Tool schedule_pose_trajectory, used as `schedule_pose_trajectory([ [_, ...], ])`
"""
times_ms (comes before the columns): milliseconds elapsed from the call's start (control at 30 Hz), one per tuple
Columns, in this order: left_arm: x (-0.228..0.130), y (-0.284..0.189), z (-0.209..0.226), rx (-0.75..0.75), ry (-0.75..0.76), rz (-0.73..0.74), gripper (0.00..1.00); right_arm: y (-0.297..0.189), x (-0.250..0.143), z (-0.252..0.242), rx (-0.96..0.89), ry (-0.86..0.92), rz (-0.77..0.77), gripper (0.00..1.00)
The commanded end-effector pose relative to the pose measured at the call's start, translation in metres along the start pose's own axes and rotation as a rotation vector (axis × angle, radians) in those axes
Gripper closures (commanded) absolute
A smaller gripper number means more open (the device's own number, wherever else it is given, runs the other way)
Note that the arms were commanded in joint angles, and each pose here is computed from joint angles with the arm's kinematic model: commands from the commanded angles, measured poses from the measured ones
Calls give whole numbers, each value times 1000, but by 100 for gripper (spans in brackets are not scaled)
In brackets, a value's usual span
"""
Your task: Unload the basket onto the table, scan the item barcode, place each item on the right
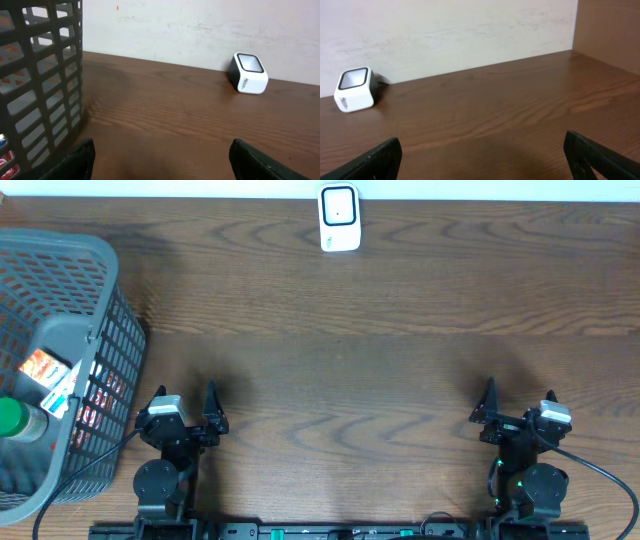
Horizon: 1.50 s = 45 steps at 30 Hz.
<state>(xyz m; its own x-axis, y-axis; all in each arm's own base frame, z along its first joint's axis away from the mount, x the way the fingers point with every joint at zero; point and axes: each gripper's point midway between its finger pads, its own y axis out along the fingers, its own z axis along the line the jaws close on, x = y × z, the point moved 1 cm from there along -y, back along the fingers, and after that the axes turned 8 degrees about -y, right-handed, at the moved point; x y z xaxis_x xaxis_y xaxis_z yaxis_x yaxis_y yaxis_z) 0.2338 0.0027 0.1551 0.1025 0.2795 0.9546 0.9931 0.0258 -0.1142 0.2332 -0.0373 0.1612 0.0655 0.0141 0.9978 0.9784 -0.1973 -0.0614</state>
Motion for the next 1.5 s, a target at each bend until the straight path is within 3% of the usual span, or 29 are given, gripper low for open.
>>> schedule_pose_trajectory([
  [0, -16, 2, 8, 32, -3, 37, 14, 0, -1, 2, 12, -14, 2, 1],
  [633, -15, 2, 8, 29, -3, 31, 14, 0, -1, 2, 12, -14, 2, 1],
  [833, -23, -3, -38, -252, 30, 94, 14, 0, -1, 2, 12, -14, 2, 1],
  [967, -25, -3, -41, -267, 27, 130, 14, 0, -1, 2, 12, -14, 2, 1],
  [1467, 43, 21, -67, -273, 42, 221, 14, 1, -4, 3, 13, -16, 14, 1],
])
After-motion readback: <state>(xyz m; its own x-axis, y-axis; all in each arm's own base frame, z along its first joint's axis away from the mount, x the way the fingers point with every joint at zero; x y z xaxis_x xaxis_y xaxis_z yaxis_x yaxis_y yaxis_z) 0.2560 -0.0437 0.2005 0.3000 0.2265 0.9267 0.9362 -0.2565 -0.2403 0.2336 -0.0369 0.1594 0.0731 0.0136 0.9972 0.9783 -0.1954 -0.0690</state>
